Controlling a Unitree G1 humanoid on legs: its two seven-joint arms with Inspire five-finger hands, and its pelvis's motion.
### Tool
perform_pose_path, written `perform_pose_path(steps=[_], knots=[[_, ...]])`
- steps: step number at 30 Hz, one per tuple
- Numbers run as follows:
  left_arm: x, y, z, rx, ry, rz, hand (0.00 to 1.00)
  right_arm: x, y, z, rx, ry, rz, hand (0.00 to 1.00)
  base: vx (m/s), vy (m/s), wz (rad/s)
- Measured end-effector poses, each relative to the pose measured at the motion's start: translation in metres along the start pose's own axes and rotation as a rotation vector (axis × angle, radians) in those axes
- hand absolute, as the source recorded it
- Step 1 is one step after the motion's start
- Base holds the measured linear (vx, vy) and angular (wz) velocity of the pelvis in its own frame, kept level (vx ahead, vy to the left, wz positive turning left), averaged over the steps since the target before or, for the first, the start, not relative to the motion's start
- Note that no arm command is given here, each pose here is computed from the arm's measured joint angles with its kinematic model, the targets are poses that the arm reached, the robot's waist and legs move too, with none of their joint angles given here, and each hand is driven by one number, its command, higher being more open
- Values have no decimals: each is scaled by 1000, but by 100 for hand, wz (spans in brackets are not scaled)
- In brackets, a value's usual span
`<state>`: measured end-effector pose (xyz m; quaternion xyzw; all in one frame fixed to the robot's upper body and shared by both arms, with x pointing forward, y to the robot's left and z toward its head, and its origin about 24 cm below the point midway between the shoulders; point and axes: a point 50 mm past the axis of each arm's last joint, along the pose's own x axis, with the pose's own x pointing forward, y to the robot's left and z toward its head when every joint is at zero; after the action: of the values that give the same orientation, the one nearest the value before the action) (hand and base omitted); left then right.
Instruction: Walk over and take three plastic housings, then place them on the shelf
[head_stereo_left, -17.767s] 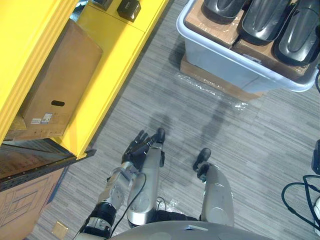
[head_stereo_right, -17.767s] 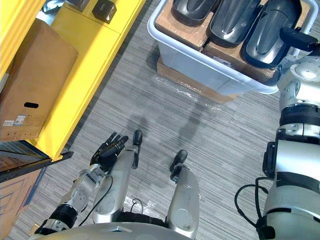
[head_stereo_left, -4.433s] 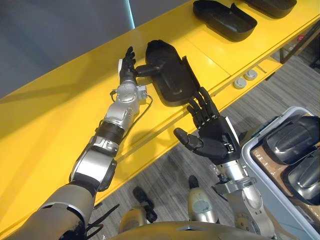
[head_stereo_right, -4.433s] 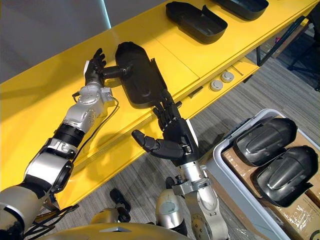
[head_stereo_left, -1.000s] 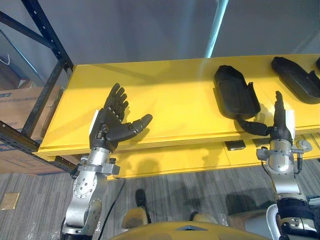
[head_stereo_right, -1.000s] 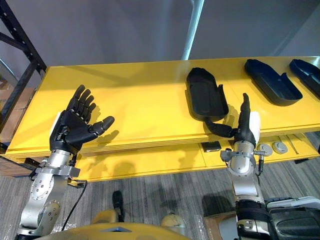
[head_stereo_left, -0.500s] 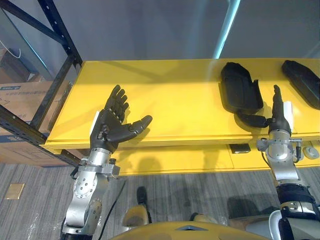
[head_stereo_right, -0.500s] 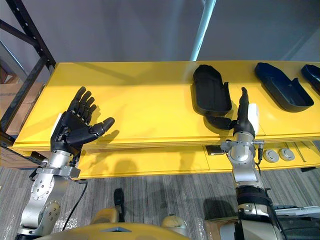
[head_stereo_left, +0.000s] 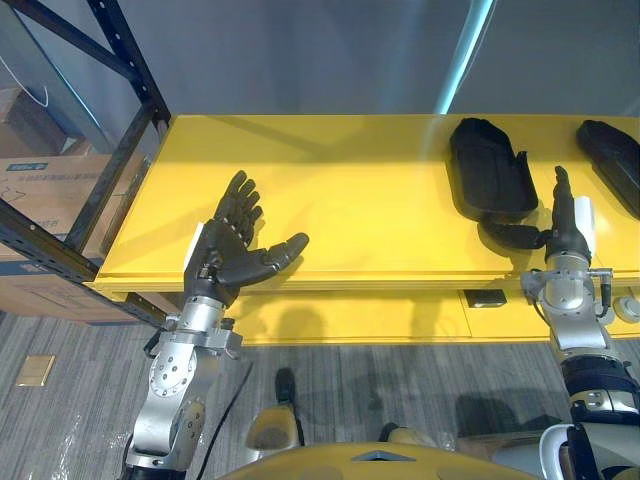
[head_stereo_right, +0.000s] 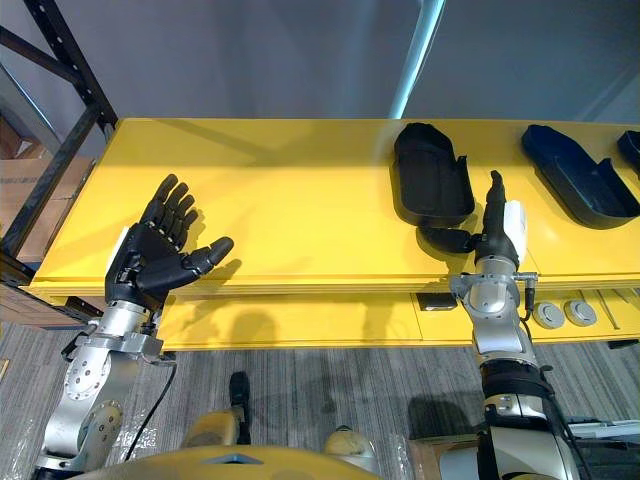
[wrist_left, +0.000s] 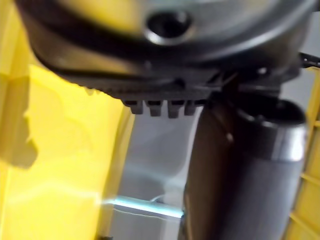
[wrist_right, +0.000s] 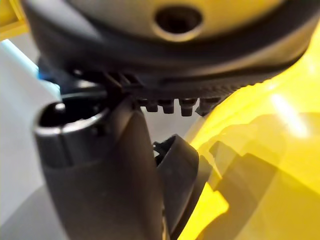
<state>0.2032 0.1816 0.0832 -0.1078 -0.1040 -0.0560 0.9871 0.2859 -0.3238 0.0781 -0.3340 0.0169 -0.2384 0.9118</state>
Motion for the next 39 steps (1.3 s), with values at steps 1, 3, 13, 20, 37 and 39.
perform_pose_path(steps=[1, 3, 13, 20, 37, 39], knots=[[0, 0, 0, 0, 0, -1, 100, -1, 0, 0, -14, -4, 2, 100, 0, 0, 0], [0, 0, 0, 1, 0, 0, 100, -5, 0, 1, -40, -26, 12, 100, 0, 0, 0], [-6, 12, 3, 18, -4, 53, 100, -41, -22, 54, 18, -367, 79, 100, 0, -1, -3], [-6, 7, 8, -16, -45, 55, 100, -61, -29, 70, 264, -449, 52, 100, -6, -12, -6], [12, -101, -14, -317, 39, -332, 100, -188, -18, -10, 652, 120, -181, 100, 40, -9, -75], [14, -106, -14, -319, 45, -317, 100, -199, -22, -13, 687, 134, -211, 100, 28, -52, -71]])
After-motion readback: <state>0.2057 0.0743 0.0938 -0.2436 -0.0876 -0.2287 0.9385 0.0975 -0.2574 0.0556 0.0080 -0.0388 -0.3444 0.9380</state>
